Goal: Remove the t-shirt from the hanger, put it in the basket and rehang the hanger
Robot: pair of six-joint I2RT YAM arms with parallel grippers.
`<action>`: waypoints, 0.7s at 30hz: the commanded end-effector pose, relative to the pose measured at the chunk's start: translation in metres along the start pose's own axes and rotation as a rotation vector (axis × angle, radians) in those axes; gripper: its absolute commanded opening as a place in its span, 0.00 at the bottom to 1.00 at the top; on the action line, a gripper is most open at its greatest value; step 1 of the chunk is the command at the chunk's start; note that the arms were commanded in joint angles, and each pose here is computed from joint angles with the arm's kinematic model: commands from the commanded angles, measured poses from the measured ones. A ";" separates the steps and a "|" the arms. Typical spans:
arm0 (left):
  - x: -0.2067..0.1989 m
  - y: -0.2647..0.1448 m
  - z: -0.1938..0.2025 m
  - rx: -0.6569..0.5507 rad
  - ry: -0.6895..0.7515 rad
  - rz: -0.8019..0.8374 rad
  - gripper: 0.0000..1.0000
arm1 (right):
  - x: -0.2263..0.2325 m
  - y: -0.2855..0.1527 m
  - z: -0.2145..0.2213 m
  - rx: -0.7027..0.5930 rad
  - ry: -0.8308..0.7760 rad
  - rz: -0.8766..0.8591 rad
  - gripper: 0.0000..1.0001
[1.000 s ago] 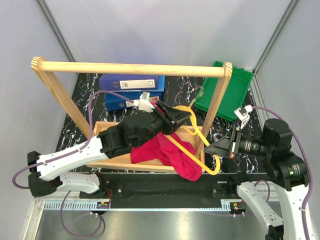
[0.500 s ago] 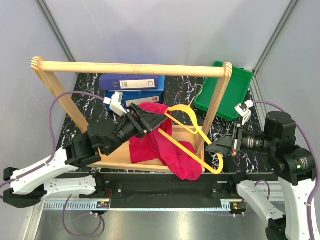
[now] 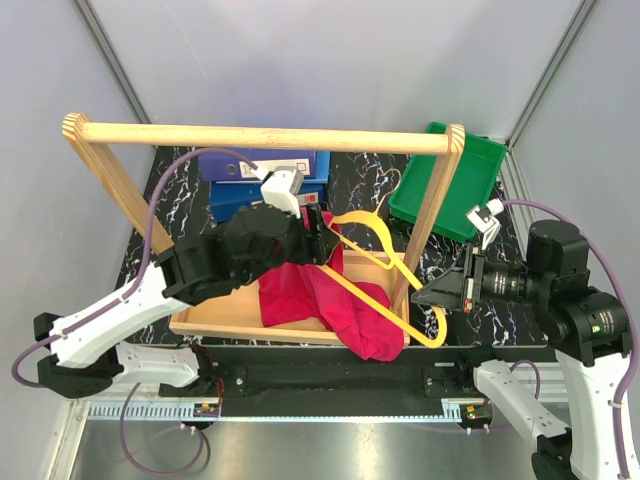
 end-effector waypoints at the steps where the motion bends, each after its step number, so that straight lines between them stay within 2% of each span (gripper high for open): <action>1: 0.018 0.003 -0.007 0.029 0.188 -0.102 0.62 | 0.016 -0.007 0.001 -0.015 -0.088 -0.055 0.00; 10: 0.031 0.009 -0.003 0.056 0.264 -0.179 0.33 | 0.018 -0.010 0.001 -0.021 -0.100 -0.048 0.00; 14: 0.041 0.006 -0.008 0.036 0.284 -0.225 0.14 | 0.019 -0.010 0.004 -0.011 -0.100 -0.056 0.00; 15: 0.045 0.005 -0.012 0.023 0.278 -0.241 0.02 | 0.018 -0.011 0.005 -0.007 -0.109 -0.054 0.00; 18: 0.054 -0.003 -0.028 -0.018 0.236 -0.279 0.00 | 0.014 -0.012 0.013 0.026 -0.133 -0.043 0.00; 21: 0.058 -0.014 -0.049 -0.079 0.108 -0.276 0.00 | 0.002 -0.015 0.022 0.058 -0.165 0.015 0.00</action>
Point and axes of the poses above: each gripper's point midway between its finger pads, its own y axis out along the fingers, its own x axis along the line the jaws close on, z = x × y, the point moved 1 cm from there along -y, back along the fingers, and after that the axes turned 9 degrees about -y, right-handed, at the moved point
